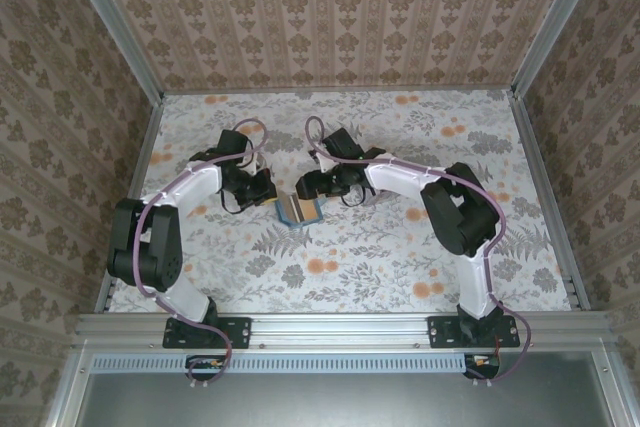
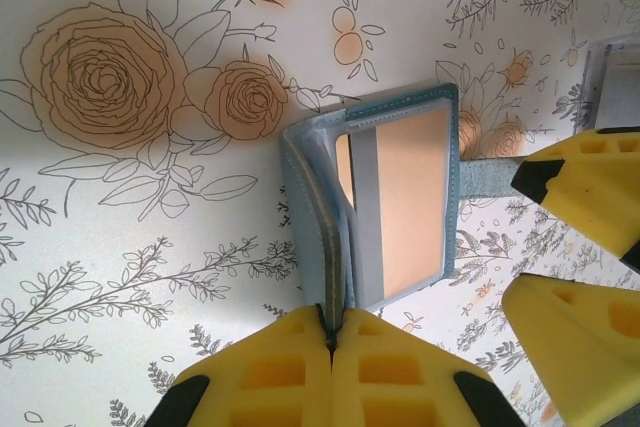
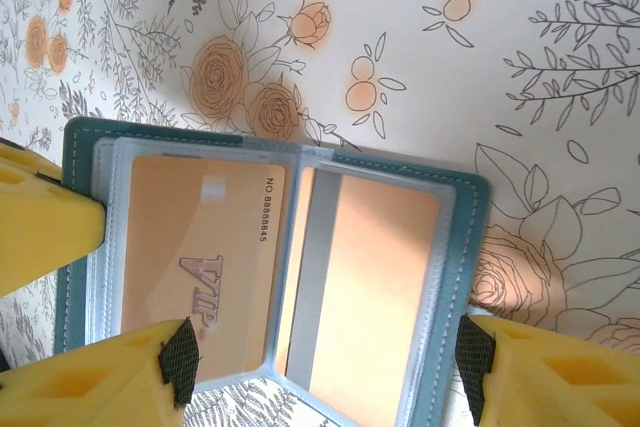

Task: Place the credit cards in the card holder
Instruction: Turn over the card slot in the card holder.

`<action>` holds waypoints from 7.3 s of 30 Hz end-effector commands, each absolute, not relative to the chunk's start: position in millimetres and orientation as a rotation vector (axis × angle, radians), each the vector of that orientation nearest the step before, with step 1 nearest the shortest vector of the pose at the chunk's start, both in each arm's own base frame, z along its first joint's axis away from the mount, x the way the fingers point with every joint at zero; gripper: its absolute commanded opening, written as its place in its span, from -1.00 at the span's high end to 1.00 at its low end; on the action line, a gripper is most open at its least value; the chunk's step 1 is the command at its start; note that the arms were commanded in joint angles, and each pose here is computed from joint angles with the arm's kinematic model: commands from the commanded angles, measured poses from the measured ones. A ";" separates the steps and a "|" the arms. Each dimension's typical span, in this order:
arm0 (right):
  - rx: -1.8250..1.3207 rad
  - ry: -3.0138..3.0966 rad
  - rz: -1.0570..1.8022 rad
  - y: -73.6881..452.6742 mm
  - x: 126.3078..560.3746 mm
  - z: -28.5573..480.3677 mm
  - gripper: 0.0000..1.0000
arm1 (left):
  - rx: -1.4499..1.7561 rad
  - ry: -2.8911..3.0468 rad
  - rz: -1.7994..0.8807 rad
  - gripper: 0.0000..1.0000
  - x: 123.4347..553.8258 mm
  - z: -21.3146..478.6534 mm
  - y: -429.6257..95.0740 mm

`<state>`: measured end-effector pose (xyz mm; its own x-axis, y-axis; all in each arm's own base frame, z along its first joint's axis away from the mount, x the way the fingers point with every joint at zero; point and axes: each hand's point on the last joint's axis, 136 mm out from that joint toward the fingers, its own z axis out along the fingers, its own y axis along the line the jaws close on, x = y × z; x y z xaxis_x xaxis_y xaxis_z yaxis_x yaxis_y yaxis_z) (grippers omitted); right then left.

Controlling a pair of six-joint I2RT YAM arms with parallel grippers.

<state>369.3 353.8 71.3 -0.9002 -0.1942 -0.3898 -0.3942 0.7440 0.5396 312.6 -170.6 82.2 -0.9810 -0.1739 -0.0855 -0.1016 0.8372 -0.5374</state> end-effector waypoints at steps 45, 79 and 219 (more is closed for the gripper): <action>-0.574 2.662 1.045 400.7 344.4 64.9 -0.31 | -0.203 2.888 -0.840 0.99 311.1 81.0 -168.5; -0.605 2.634 1.088 409.3 337.0 73.5 -0.39 | -0.213 2.891 -0.847 0.99 308.8 78.3 -168.9; -0.630 2.726 0.620 336.7 348.4 62.2 -0.16 | -0.296 2.821 -0.678 0.00 305.2 91.8 -119.5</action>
